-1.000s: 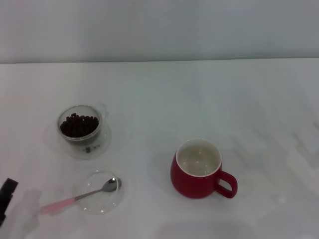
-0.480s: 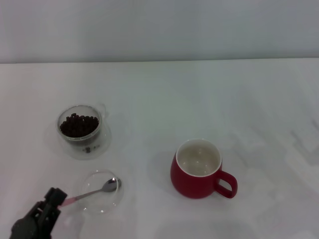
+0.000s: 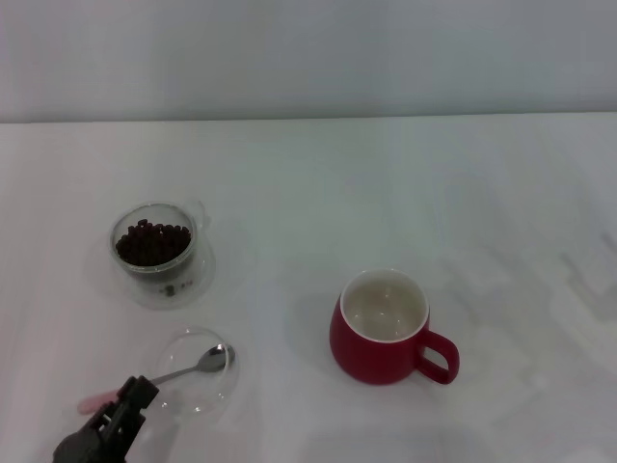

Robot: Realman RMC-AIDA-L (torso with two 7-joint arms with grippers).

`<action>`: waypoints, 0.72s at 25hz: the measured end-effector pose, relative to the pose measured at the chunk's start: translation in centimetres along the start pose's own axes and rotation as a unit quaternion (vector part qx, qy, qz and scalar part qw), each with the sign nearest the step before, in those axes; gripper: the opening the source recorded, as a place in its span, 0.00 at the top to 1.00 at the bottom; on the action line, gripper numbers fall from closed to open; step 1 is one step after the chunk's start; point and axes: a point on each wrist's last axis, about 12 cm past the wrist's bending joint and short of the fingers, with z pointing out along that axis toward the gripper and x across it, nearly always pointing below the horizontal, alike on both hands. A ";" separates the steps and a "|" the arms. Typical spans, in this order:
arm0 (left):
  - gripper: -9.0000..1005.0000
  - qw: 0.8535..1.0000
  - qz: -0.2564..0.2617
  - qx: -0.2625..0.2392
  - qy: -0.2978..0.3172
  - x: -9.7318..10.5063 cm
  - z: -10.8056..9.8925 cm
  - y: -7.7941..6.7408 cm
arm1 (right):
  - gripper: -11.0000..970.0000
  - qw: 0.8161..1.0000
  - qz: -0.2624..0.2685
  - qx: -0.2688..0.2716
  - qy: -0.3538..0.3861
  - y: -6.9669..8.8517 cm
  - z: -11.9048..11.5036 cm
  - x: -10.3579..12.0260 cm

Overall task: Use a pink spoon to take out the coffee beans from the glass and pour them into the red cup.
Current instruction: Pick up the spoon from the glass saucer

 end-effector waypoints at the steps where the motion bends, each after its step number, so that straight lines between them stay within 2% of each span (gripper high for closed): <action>1: 0.79 1.000 -0.007 -0.007 0.006 0.1 0.0 0.2 | 0.28 1.000 0.000 0.000 0.000 0.0 0.0 0.0; 11: 0.79 0.997 -0.056 -0.049 0.031 0.7 0.3 1.1 | 0.28 1.000 0.000 -0.001 0.000 0.0 0.0 0.0; 18: 0.78 0.996 -0.061 -0.059 0.029 0.7 0.3 1.3 | 0.28 1.000 0.000 -0.001 -0.001 0.0 0.0 0.0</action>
